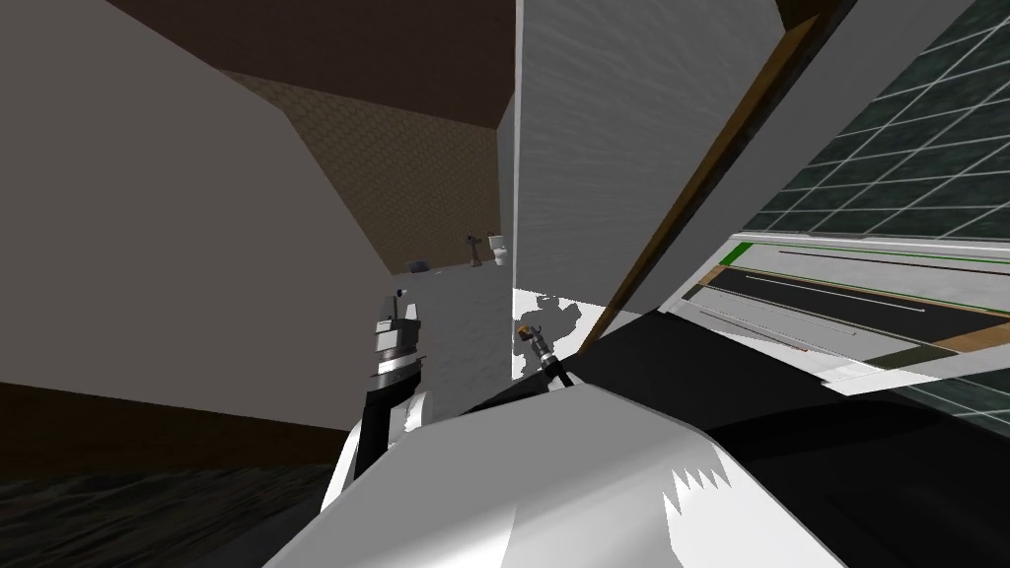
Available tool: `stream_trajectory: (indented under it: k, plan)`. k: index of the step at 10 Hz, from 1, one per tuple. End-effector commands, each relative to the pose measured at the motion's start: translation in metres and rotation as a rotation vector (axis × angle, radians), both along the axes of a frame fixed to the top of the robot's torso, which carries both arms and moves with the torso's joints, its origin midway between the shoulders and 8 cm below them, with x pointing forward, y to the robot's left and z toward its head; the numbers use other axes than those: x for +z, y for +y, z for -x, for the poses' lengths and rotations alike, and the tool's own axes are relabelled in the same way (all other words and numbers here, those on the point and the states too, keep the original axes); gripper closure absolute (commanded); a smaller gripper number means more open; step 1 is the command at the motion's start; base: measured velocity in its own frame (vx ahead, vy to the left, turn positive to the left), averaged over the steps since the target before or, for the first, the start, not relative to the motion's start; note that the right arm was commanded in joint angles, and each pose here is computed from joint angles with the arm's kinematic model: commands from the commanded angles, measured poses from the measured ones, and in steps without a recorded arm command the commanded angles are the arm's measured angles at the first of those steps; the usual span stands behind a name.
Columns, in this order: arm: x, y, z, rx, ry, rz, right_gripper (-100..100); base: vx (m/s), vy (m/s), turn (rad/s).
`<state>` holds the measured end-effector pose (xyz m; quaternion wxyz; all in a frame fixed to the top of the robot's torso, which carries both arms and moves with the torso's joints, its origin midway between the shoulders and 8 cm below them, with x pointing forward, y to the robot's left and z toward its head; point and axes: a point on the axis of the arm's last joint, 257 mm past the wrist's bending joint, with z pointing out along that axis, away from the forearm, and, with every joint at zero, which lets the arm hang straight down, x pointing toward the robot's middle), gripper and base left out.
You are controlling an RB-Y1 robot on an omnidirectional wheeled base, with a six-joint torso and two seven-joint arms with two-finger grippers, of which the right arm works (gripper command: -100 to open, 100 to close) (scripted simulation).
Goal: Push the door open
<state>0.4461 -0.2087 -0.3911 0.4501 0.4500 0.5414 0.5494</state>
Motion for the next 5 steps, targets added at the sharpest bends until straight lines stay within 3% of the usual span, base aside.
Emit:
stream_trajectory:
  k: [1,2,5]
  plan:
    - [0.0,0.0,0.0,0.0,0.0,0.0,-100,0.081,0.003,0.006]
    - [0.0,0.0,0.0,0.0,0.0,0.0,100,-0.01,0.0,-0.004]
    - [0.0,0.0,0.0,0.0,0.0,0.0,100,-0.021,-0.004,0.0]
